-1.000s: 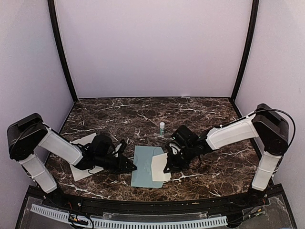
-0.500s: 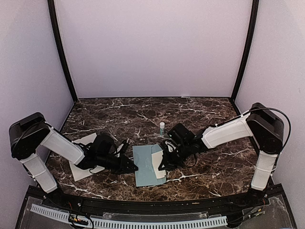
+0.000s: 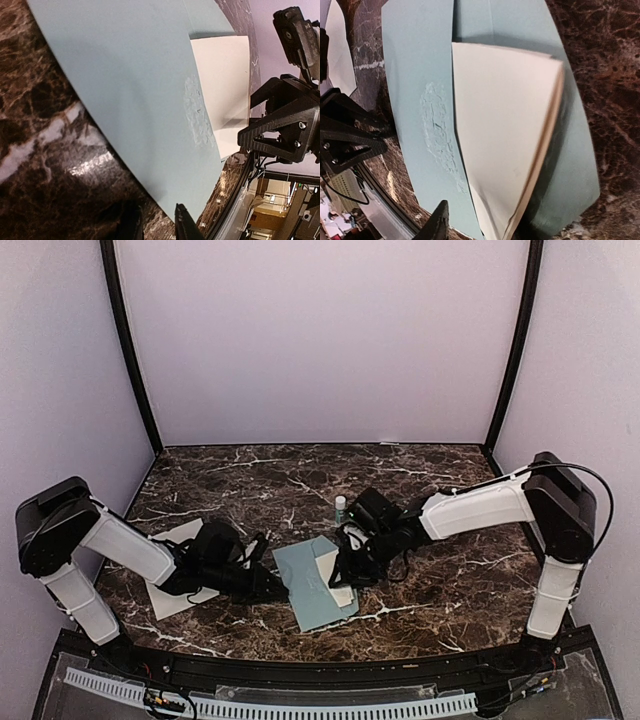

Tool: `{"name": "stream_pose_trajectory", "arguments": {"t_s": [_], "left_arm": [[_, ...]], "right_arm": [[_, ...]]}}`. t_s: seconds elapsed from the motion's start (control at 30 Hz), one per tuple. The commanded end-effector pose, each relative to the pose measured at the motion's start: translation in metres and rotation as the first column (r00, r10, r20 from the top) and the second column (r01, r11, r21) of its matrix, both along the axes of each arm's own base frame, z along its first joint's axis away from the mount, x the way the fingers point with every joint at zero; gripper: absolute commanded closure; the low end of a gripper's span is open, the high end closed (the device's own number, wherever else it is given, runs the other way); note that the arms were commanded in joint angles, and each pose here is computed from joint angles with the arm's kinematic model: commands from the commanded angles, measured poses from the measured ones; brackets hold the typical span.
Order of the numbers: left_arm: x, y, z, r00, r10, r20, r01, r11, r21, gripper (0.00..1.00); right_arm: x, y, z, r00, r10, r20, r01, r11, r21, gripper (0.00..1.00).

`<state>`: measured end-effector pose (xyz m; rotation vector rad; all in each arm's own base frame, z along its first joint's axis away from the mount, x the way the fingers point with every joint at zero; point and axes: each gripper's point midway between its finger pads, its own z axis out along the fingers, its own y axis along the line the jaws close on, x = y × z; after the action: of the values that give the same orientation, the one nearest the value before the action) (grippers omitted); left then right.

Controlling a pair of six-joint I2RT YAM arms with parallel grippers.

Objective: Place the letter into the envelope and seal it
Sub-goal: Place the letter in the envelope.

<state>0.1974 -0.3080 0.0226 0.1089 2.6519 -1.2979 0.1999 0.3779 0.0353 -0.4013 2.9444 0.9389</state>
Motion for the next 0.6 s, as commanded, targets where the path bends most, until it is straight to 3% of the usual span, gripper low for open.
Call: {"name": "stream_pose_trajectory", "arguments": {"t_s": [0.0,0.13,0.4,0.57], "left_arm": [[0.003,0.01,0.002,0.999,0.046,0.014,-0.047,0.998,0.048,0.77],[0.008,0.009,0.007,0.998,0.06,0.037,-0.062,0.997,0.049,0.71],[0.016,0.004,0.008,0.996,0.071,0.049,-0.073,0.996,0.044,0.6],[0.02,-0.001,0.005,0.997,0.059,0.047,-0.061,0.997,0.052,0.6]], "right_arm": [[0.01,-0.008,0.026,0.995,0.009,0.1,-0.005,0.999,-0.048,0.6],[0.014,-0.01,0.028,0.992,0.012,0.129,-0.004,0.998,-0.067,0.5],[0.021,-0.009,0.02,0.986,0.026,0.165,-0.012,0.996,-0.086,0.48],[0.026,0.001,0.019,0.983,0.038,0.18,-0.028,0.998,-0.062,0.48]]}}
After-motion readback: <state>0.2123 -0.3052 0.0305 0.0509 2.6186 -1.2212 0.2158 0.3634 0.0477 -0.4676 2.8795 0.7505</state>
